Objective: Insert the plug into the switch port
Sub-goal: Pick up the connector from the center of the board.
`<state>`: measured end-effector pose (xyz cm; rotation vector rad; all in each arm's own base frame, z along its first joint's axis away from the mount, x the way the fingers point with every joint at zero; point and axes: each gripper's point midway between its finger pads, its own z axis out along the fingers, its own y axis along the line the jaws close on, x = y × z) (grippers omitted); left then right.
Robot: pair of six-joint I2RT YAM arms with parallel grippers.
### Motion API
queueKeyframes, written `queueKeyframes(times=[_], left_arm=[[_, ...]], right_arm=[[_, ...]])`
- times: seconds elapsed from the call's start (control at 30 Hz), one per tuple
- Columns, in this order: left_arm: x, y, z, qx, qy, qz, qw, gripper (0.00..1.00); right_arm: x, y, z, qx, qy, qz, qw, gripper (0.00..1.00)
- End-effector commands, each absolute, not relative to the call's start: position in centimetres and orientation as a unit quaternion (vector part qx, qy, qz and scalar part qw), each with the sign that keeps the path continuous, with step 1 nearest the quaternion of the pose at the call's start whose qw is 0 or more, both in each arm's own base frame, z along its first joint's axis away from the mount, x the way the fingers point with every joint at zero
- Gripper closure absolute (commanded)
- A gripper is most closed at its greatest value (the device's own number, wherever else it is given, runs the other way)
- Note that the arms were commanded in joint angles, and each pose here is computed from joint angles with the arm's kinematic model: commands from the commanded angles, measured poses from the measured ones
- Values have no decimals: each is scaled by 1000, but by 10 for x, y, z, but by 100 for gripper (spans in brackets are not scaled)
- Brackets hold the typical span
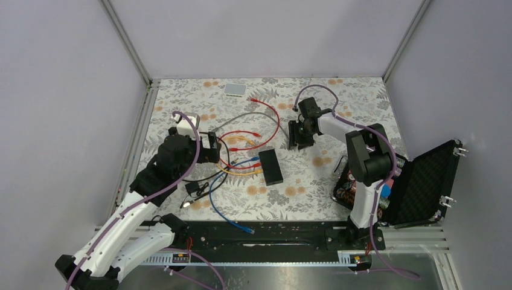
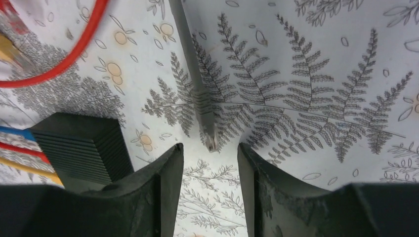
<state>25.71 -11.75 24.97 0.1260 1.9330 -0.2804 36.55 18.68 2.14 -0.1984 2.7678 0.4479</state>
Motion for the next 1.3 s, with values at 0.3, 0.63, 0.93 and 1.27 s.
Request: queueKeyframes(times=[0.3,0.63,0.93,1.27], left_arm=[[246,-132,242,86,813,-162,552,10],[243,-131,238,89,815,-162,549,11],[243,-131,235,95,819,-159,544,10],[247,-138,229,103,847,-150,500,9]], right_arm=[[364,188,16,-75,977,153,131,65],[374,196,14,-91,972,169,137,67],[376,192,19,-96,974,157,136,90],[399,49,211,45,934,-82,345,100]])
